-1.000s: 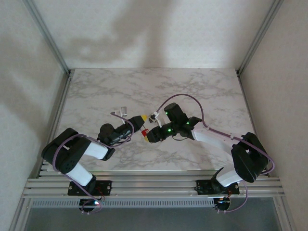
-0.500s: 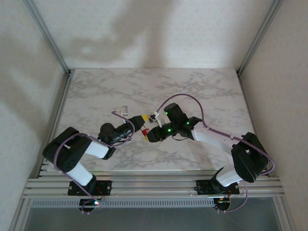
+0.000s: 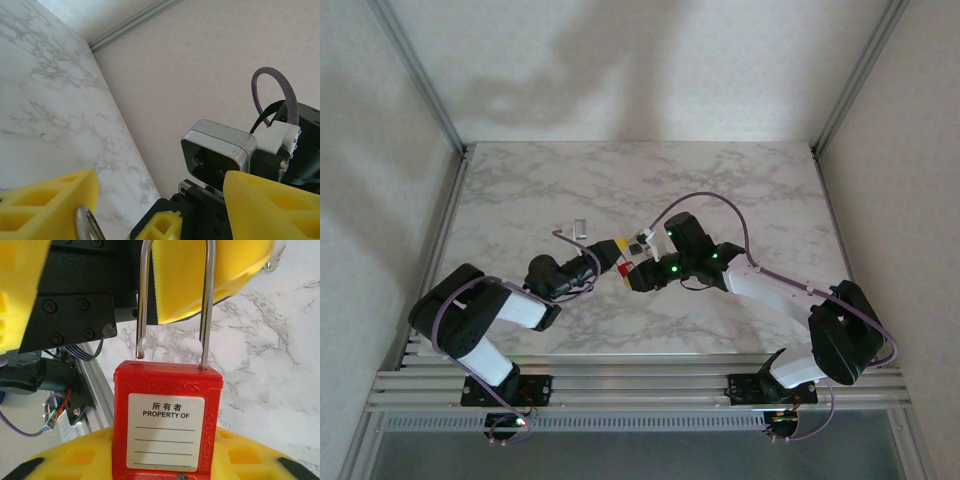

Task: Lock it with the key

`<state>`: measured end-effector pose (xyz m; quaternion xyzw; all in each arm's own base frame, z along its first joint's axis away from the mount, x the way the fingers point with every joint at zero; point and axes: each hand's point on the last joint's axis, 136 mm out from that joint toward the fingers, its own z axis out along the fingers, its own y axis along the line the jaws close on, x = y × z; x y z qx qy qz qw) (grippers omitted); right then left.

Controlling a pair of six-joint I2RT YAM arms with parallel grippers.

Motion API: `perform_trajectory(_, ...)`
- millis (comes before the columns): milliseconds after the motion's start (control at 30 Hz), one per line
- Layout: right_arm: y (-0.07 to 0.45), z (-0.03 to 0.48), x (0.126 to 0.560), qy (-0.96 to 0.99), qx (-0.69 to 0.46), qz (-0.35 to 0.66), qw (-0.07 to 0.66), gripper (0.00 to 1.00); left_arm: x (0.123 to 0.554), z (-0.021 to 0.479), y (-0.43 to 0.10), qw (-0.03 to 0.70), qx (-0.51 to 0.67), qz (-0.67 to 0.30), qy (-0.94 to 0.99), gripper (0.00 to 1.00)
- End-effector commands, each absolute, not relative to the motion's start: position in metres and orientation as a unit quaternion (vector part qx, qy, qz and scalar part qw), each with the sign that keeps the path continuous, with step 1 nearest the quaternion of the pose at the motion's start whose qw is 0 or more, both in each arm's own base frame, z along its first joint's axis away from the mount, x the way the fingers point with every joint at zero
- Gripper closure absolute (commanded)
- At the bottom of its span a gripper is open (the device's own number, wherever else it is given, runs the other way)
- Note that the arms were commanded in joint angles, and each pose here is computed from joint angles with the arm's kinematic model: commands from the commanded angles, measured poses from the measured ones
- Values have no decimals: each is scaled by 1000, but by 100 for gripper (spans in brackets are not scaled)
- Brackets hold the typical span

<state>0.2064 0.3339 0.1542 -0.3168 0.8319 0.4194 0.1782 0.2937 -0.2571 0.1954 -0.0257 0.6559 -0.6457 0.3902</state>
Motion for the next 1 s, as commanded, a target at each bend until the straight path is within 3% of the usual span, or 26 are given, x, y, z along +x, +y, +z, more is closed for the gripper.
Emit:
perform_trajectory(0,329,160,213,834,-313,411,193,100,293,211,-261,398,-6,-661,636,35)
perform_trajectory(500,322,157,215,842,-316,389,200,100,297,210,-255,402,-15,-656,639,45)
perform_trajectory(967,320,152,216,849,-318,371,202,100,302,205,-253,398,-20,-647,649,61)
